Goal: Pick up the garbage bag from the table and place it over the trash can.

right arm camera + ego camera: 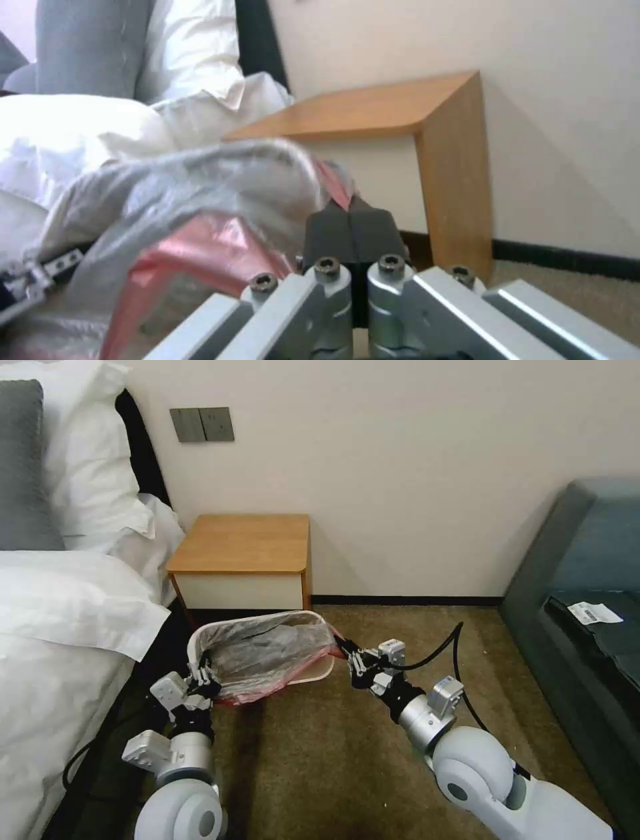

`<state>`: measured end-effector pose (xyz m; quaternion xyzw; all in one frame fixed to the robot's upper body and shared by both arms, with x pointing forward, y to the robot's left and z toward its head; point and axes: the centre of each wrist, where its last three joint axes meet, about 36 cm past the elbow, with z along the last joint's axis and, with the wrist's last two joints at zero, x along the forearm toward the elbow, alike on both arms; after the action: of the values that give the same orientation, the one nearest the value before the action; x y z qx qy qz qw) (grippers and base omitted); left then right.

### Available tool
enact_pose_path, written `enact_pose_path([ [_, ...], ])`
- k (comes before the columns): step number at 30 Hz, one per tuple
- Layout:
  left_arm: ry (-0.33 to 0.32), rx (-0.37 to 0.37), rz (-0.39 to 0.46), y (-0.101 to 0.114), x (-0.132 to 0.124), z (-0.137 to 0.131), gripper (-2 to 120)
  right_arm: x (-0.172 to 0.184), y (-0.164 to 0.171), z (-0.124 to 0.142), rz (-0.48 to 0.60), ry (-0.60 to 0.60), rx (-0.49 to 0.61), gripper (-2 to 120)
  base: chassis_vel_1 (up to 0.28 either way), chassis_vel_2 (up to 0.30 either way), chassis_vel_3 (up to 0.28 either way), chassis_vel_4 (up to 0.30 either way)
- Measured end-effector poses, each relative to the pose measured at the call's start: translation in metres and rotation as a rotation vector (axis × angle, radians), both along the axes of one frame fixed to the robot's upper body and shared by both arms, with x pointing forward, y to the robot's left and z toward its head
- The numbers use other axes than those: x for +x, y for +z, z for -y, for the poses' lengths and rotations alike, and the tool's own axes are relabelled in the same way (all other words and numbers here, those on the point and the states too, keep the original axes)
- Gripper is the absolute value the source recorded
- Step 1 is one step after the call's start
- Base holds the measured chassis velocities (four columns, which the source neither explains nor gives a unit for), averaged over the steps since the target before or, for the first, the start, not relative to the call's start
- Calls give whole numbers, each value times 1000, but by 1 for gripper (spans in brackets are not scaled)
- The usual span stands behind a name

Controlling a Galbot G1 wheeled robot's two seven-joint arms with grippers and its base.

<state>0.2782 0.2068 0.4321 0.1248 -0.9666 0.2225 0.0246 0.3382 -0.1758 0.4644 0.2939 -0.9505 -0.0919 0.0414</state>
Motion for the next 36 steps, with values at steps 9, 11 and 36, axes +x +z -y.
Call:
enact_pose_path([
  [9, 17, -8, 25, -1, 1, -3, 7, 1, -11, 2, 33, -17, -22, 0, 0, 0, 0, 0],
  [11, 17, -51, 42, 7, 2, -2, 7, 1, -18, 4, 24, -19, -28, 0, 0, 0, 0, 0],
  [36, -24, -42, 28, 9, -17, 9, 7, 52, -2, 21, 151, -71, -24, 0, 0, 0, 0, 0],
])
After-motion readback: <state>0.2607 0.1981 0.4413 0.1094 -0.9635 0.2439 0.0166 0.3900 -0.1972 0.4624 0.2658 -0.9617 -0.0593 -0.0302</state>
